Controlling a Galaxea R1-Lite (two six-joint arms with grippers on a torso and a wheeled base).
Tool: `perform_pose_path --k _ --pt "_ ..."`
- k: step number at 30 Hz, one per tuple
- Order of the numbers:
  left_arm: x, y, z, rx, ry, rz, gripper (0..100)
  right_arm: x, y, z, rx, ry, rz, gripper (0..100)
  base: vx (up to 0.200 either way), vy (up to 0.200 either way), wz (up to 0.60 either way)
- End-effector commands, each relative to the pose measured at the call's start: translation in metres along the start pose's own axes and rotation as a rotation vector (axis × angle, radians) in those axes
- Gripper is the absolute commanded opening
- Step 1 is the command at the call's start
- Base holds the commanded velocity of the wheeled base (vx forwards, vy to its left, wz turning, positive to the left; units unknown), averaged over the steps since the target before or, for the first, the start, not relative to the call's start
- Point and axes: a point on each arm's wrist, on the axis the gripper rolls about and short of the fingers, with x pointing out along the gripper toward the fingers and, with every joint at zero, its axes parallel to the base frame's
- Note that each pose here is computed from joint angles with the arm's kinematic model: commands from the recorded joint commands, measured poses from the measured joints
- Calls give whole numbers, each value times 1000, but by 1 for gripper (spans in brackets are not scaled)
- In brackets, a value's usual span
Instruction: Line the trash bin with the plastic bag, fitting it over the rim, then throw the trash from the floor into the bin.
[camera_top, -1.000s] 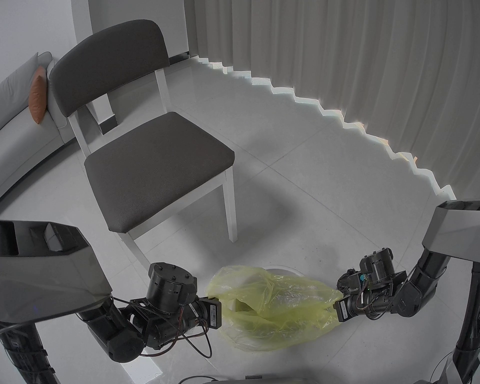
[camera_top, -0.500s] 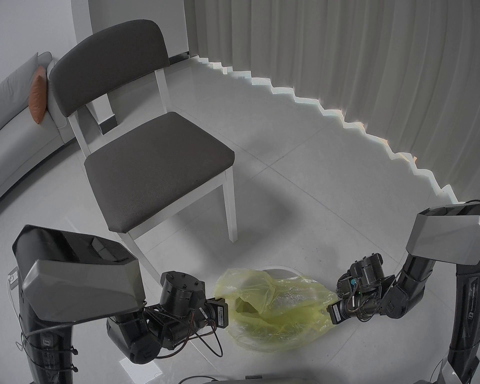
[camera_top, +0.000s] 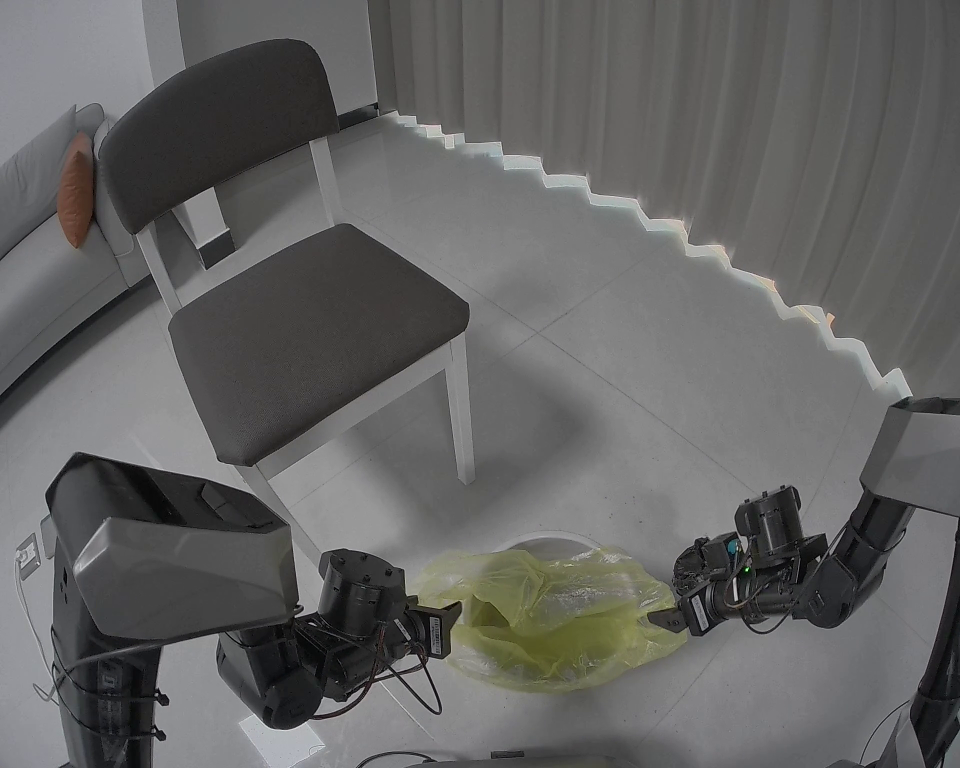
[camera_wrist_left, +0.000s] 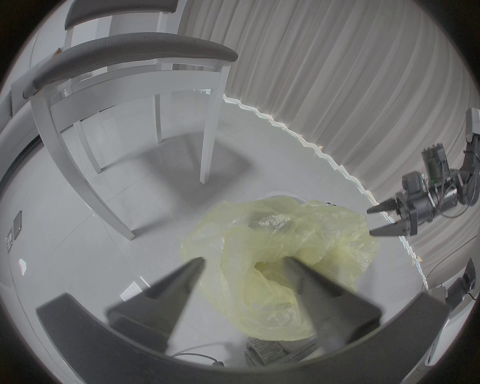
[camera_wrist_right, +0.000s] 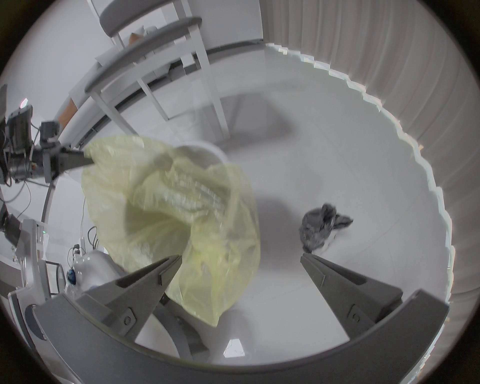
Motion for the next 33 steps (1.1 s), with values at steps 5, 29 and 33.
perform_pose_path --k 5,29,33 --pt "1 3 -4 -3 -14 8 100 5 20 38 -73 -137 69 100 0 0 0" --pt "-19 6 8 -12 -85 6 100 60 27 44 -165 -110 77 0 0 0 0" --pt "-21 6 10 -13 -94 4 100 51 22 60 -156 -169 61 0 0 0 0"
